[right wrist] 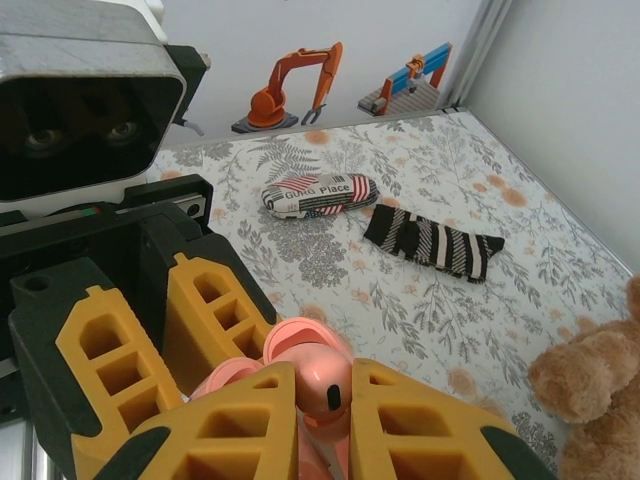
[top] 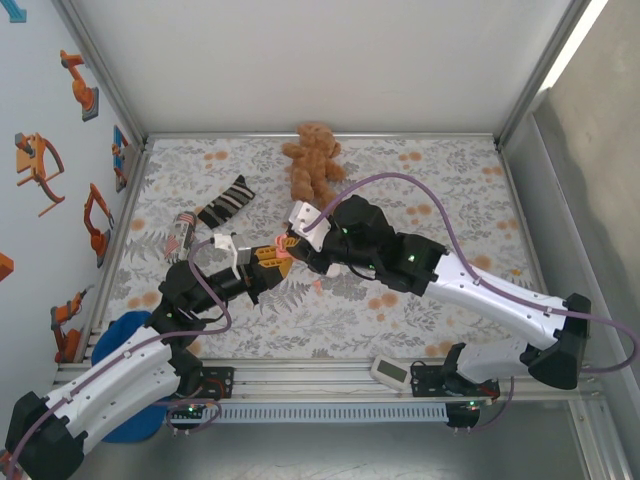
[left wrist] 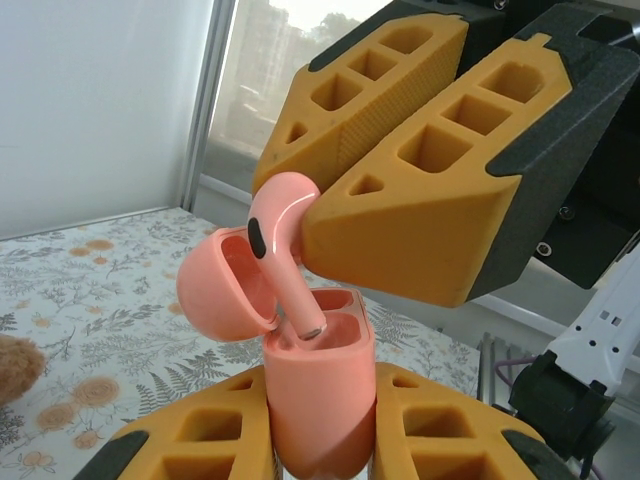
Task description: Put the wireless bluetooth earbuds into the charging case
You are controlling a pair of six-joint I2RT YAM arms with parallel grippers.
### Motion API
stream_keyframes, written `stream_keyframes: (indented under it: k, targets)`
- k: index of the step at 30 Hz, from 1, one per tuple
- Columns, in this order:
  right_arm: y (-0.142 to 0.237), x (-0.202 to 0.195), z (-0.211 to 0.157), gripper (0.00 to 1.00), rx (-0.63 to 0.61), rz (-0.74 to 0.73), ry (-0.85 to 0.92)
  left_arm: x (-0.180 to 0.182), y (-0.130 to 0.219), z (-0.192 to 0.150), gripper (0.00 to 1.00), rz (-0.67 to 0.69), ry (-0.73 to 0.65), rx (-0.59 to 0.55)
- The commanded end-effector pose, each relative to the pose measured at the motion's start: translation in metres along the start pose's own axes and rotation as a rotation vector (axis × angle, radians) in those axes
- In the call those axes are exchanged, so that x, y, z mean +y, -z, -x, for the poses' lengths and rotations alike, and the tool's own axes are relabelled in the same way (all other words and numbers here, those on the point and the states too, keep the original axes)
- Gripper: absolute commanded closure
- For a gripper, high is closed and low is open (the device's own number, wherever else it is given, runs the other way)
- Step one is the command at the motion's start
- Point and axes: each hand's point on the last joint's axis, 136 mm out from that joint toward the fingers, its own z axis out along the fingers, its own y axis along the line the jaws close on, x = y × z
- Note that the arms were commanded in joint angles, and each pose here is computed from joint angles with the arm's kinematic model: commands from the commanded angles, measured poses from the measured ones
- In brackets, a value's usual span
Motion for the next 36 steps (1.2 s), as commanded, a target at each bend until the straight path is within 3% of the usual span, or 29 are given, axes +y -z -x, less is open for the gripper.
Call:
stream_keyframes:
  k: [1, 17, 24, 36]
  targets:
    - [0.004, -0.001, 0.013, 0.85, -0.02, -0.012, 0.019, -0.014, -0.001, 0.025, 1.0, -0.049, -0.034, -0.06]
    - [0.009, 0.013, 0.008, 0.82, -0.018, 0.057, -0.004, -0.013, -0.001, 0.024, 1.0, -0.048, -0.034, -0.056]
    - [0.019, 0.012, 0.024, 0.72, -0.07, 0.055, -0.008, -0.014, -0.001, 0.024, 1.0, -0.05, -0.035, -0.057]
    - [0.053, -0.008, 0.054, 0.45, -0.188, -0.061, -0.041, -0.016, 0.0, 0.021, 1.0, -0.058, -0.047, -0.059]
